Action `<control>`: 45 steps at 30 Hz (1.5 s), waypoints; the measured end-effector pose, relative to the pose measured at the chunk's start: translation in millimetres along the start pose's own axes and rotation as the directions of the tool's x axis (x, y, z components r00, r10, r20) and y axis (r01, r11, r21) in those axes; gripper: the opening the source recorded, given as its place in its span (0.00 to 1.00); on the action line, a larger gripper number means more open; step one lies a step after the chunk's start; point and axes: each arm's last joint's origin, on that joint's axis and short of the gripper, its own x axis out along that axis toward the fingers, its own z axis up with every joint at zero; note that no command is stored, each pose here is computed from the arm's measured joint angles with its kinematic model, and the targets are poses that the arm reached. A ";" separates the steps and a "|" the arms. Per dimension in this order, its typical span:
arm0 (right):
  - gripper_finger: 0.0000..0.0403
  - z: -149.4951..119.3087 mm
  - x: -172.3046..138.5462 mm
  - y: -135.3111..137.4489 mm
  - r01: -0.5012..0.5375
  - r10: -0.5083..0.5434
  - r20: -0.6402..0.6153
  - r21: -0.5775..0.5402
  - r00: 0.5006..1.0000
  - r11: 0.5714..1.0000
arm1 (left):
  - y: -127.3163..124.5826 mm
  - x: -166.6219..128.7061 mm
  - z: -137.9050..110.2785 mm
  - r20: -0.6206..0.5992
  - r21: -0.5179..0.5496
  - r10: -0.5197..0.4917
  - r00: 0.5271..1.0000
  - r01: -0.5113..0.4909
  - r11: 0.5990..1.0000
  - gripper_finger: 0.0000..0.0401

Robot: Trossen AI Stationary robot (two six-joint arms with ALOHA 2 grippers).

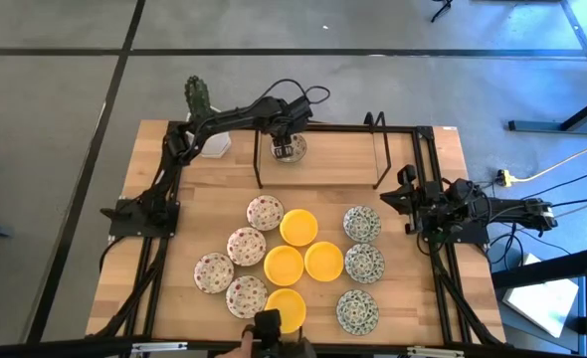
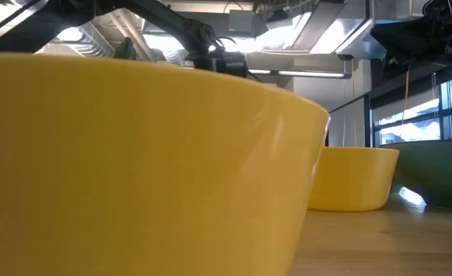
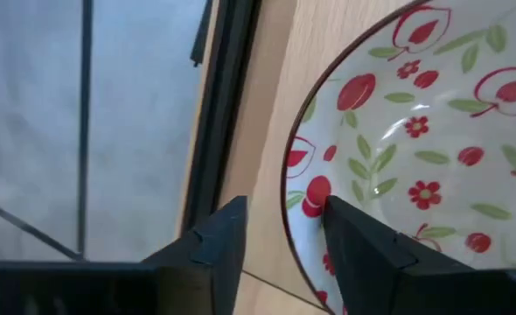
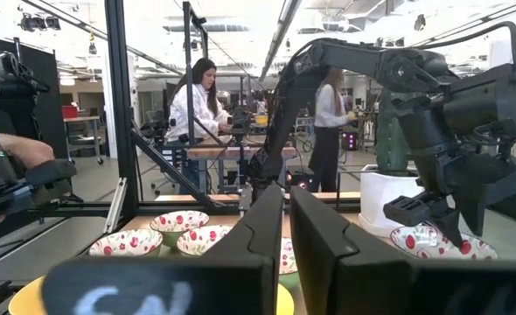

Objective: Pick & Place Mini bowls
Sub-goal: Put the green patterned bowl on the shelf, then put the blue patterned bowl on the shelf

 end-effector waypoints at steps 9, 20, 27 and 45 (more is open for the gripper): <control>0.07 -0.2 0.0 0.0 0.000 0.000 -0.002 0.000 1.000 1.000 | -9.2 -44.4 8.9 0.131 0.066 0.080 0.988 -0.089 0.994 0.44; 0.07 -0.6 0.0 0.0 0.000 -0.001 -0.006 0.000 1.000 1.000 | -44.5 -201.6 -38.6 0.276 -0.034 0.167 0.946 -0.164 0.986 0.36; 0.07 -8.2 -0.3 -0.2 0.002 -0.002 -0.083 0.000 0.997 1.000 | -52.1 -282.1 -116.0 0.544 -0.155 0.089 0.834 -0.004 0.988 0.14; 0.07 -5.8 -0.2 -0.1 0.001 -0.001 -0.059 -0.001 0.998 1.000 | -142.6 -132.2 -247.3 0.967 0.190 -0.196 0.166 0.050 0.981 0.00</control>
